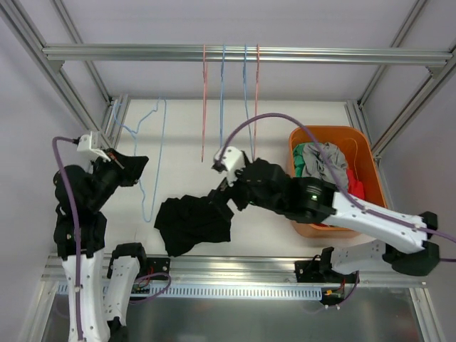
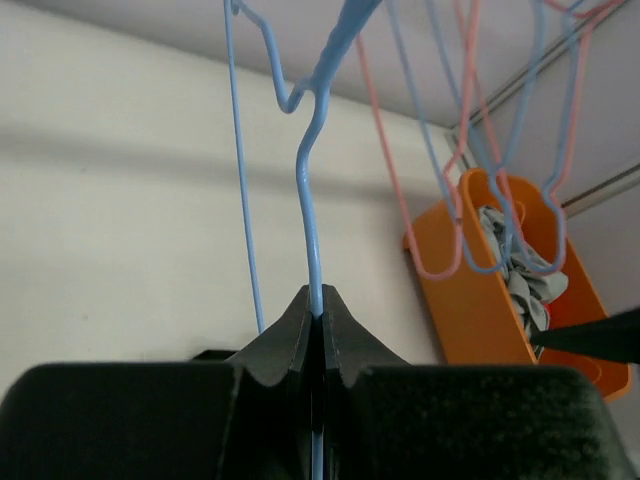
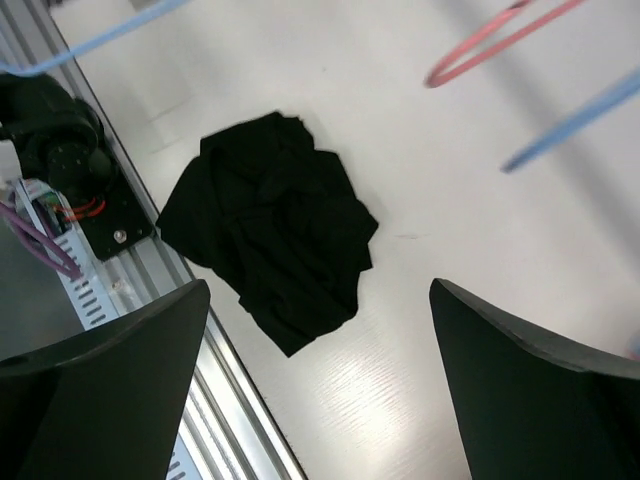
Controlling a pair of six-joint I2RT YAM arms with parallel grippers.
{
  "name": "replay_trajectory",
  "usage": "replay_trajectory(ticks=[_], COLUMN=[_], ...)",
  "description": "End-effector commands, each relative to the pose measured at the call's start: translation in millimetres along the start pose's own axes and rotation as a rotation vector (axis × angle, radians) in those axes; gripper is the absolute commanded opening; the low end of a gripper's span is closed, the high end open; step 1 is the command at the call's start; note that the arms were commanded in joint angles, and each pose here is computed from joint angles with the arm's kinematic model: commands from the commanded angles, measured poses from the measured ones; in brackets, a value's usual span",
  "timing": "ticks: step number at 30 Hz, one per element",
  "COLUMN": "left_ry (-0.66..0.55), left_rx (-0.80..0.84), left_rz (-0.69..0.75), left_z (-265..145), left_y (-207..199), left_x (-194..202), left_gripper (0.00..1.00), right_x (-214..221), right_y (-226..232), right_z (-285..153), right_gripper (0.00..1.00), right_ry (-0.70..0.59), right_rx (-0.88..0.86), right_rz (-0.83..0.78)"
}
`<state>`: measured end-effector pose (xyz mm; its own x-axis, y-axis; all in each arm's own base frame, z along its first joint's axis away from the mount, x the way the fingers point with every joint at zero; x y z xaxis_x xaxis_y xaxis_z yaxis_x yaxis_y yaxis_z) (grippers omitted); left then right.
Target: Remove the tank top from the hanger
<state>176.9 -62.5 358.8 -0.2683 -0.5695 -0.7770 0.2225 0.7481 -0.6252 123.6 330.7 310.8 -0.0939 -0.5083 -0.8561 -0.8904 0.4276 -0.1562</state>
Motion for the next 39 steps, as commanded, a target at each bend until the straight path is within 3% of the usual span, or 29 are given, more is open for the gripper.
replay_trajectory(ticks=[1, 5, 10, 12, 23, 27, 34, 39], left_ry=[0.128, 0.14, 0.089, 0.083, 0.068, 0.077, 0.161, 0.202], left_rx=[-0.041, -0.089, -0.073, -0.024, -0.038, -0.037, -0.104, -0.158], left_rz=[-0.022, -0.021, 0.103, 0.151, 0.261, 0.285, 0.28, 0.252], left_z=[11.0, 36.6, 65.5, 72.7, 139.2, 160.5, 189.9, 194.0], left_y=[6.2, 6.1, -32.9, -56.7, -84.4, -88.8, -66.3, -50.1], left_x=[6.4, -15.9, -56.1, -64.5, -88.8, -90.0, -60.2, -41.7], left_gripper=[0.0, 0.0, 0.0, 0.0, 0.0, 0.0, 0.0, 0.0], right_x=[-9.4, -1.0, 4.4, 6.6, 13.5, 17.5, 13.8, 20.7], right_y=[-28.6, -34.5, -31.7, -32.3, -31.6, -24.1, -8.5, 6.1], right_z=[-55.5, -91.7, -119.5, -124.1, -128.0, -113.9, -97.0, -73.2], right_gripper=[0.99, 1.0, 1.0, 0.99, 0.99, 1.0, 1.0, 0.99], right_ry=[-0.127, -0.201, -0.264, -0.272, -0.271, -0.235, -0.248, -0.186], right_rx=[0.117, 0.11, 0.054, 0.052, 0.044, 0.016, -0.061, -0.116], right_rz=[0.067, 0.116, 0.155, 0.161, 0.163, 0.15, 0.162, 0.162])
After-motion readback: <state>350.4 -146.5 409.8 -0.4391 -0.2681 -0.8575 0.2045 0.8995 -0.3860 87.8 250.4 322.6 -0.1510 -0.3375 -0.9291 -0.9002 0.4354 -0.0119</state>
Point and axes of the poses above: each gripper's point midway between its finger pads, its own z axis out along the fingers, its own y axis along the line the jaws close on, x = y × z, the point moved 3 cm from there along -z, back along the fingers, and after that the axes turned 8 degrees about -z, right-handed, at the moved point
